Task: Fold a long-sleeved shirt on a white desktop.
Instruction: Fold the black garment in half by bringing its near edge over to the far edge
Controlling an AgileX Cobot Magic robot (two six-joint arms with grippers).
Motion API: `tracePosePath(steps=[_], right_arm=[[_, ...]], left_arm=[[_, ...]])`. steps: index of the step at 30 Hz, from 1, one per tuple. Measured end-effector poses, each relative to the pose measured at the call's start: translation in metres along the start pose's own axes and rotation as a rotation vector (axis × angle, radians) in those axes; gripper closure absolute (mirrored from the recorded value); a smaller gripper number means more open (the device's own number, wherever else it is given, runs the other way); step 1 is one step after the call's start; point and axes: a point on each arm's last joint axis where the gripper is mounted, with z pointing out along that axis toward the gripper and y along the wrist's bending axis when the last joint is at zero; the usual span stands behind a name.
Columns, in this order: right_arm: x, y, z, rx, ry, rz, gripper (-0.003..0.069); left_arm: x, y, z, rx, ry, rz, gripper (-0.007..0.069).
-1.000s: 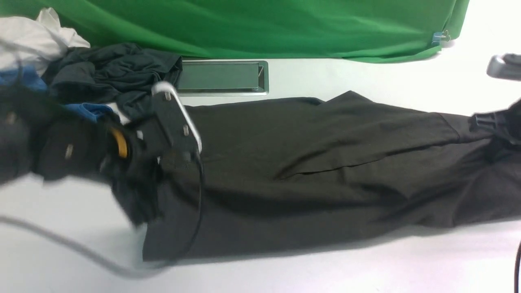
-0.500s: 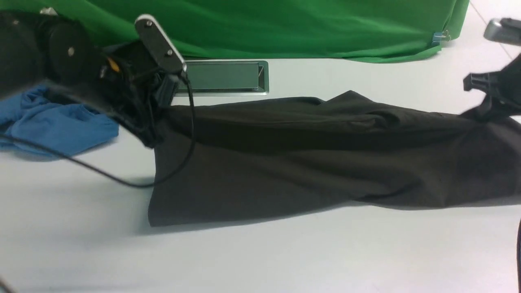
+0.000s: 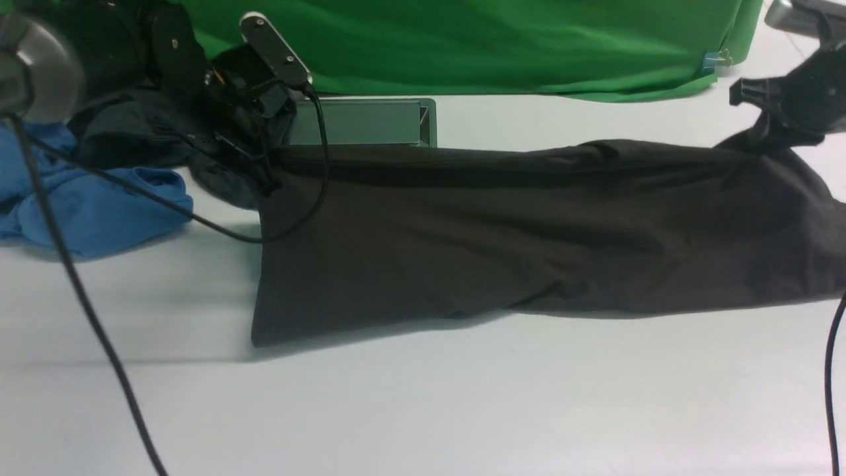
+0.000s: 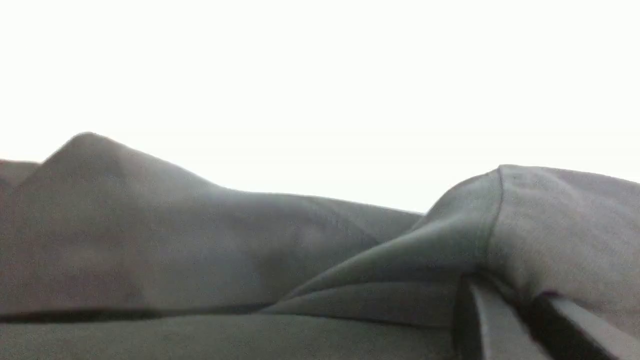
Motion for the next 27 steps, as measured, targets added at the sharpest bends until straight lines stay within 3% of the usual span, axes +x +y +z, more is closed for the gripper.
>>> tracePosePath(steps=[8, 10, 11, 15, 17, 19, 22, 27], right_arm=[[-0.008, -0.007, 0.043, 0.003, 0.018, 0.015, 0.0593], [-0.012, -0.008, 0.044, 0.013, -0.017, 0.009, 0.0509], [-0.015, -0.009, 0.043, 0.018, -0.042, 0.002, 0.0421], [-0.023, -0.008, 0.032, 0.021, -0.063, -0.032, 0.0208], [-0.024, -0.004, 0.022, 0.017, -0.038, -0.052, 0.0186], [-0.022, 0.003, 0.011, 0.009, -0.014, -0.086, 0.0225], [-0.009, 0.036, -0.008, -0.036, 0.024, -0.231, 0.0419], [0.020, 0.096, 0.010, -0.122, 0.070, -0.405, 0.0610]], left_arm=[[0.001, 0.001, 0.035, 0.004, 0.012, 0.004, 0.0596], [0.001, 0.004, 0.040, -0.021, -0.003, 0.005, 0.0596], [0.001, 0.005, 0.041, -0.039, -0.014, 0.009, 0.0595], [-0.003, 0.011, 0.042, -0.097, -0.057, 0.001, 0.0569], [-0.004, 0.014, 0.042, -0.128, -0.071, 0.016, 0.0541], [-0.004, 0.016, 0.042, -0.153, -0.076, 0.037, 0.0517], [-0.006, 0.020, 0.041, -0.199, -0.096, 0.042, 0.0456], [-0.006, 0.023, 0.040, -0.213, -0.104, -0.002, 0.0408]])
